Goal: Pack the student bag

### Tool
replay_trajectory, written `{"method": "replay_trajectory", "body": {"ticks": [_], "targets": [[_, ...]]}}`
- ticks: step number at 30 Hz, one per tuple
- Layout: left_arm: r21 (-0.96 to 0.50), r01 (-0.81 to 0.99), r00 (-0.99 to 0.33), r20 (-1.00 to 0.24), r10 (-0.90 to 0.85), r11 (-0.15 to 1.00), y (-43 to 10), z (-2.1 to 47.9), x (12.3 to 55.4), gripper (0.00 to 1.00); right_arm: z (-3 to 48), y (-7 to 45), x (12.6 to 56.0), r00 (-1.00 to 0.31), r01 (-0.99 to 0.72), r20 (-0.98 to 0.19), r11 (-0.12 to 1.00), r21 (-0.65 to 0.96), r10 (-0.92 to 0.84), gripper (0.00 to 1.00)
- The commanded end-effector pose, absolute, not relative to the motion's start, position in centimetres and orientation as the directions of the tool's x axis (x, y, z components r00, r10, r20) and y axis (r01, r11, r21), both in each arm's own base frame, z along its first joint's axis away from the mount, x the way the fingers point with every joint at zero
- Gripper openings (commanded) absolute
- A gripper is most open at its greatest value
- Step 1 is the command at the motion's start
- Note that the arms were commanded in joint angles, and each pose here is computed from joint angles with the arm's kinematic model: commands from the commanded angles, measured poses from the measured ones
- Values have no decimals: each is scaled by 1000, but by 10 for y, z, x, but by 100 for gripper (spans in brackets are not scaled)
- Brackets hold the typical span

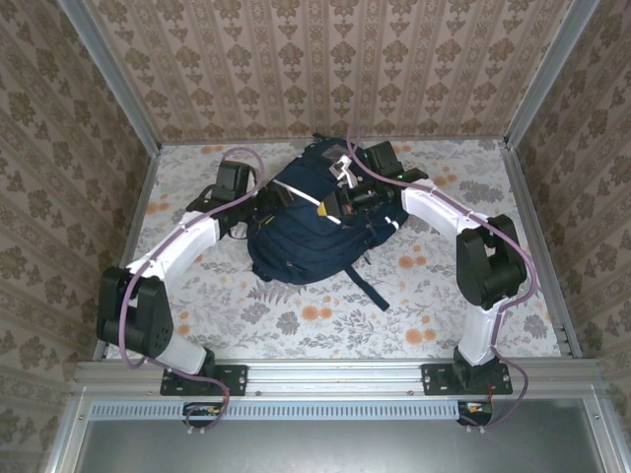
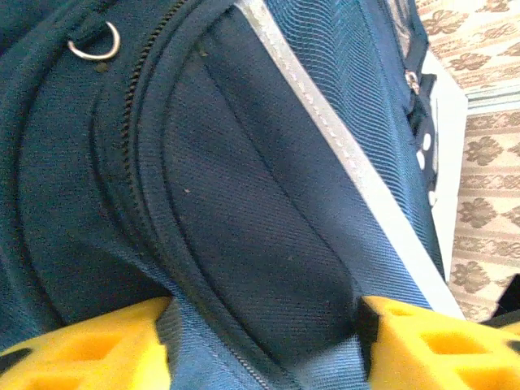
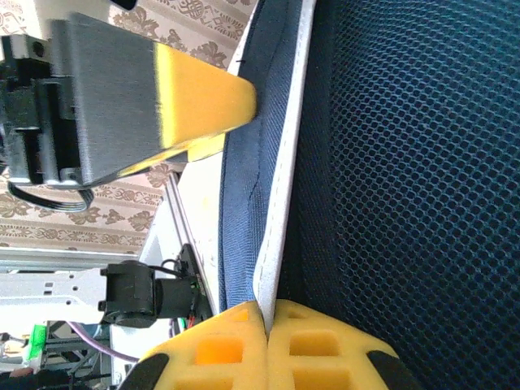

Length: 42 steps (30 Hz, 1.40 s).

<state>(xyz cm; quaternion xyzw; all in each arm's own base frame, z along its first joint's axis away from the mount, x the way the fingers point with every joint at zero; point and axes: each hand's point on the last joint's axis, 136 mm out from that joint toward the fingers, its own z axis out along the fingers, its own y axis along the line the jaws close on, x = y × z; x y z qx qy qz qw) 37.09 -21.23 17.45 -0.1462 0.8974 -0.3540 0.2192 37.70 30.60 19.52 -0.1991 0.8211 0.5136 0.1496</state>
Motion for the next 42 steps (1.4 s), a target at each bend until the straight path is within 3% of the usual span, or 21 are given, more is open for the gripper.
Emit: {"method": "replay_trajectory", "body": {"ticks": [1, 4, 7, 10, 12, 14, 17, 20, 23, 28, 36, 42], "targets": [[-744, -104, -841, -289, -458, 660, -229, 189, 387, 43, 239, 312, 367, -822, -569, -542, 252, 783, -174, 0], [-742, -114, -828, -296, -476, 661, -230, 189, 394, 20, 237, 311, 366, -817, -577, -548, 254, 776, -180, 0], [-741, -120, -811, -310, -495, 660, -230, 196, 399, 3, 232, 309, 368, -812, -583, -555, 285, 761, -181, 0], [-742, -147, -780, -319, -538, 654, -224, 204, 402, 0, 225, 303, 372, -805, -589, -566, 358, 725, -179, 0], [-748, -179, -756, -311, -576, 639, -218, 208, 405, 0, 216, 291, 382, -797, -579, -583, 478, 661, -159, 17], [-762, -221, -732, -283, -620, 609, -214, 209, 406, 0, 211, 273, 393, -777, -551, -615, 616, 563, -133, 48], [-780, -282, -689, -240, -684, 558, -209, 208, 404, 0, 217, 240, 402, -715, -465, -694, 800, 379, -87, 60], [-789, -352, -647, -183, -740, 503, -206, 209, 401, 0, 236, 235, 382, -624, -463, -780, 827, 318, -49, 58], [-766, -428, -595, -160, -787, 479, -200, 219, 393, 0, 237, 262, 335, -559, -587, -827, 733, 343, -60, 58], [-766, -439, -587, -150, -795, 469, -218, 252, 377, 0, 190, 309, 265, -473, -752, -859, 599, 277, -196, 55], [-826, -386, -579, -131, -805, 412, -231, 285, 366, 0, 143, 325, 249, -256, -851, -885, 525, 16, -388, 41], [-843, -379, -584, -103, -805, 382, -239, 287, 362, 0, 121, 330, 239, -177, -884, -898, 466, -34, -402, 37]]}}
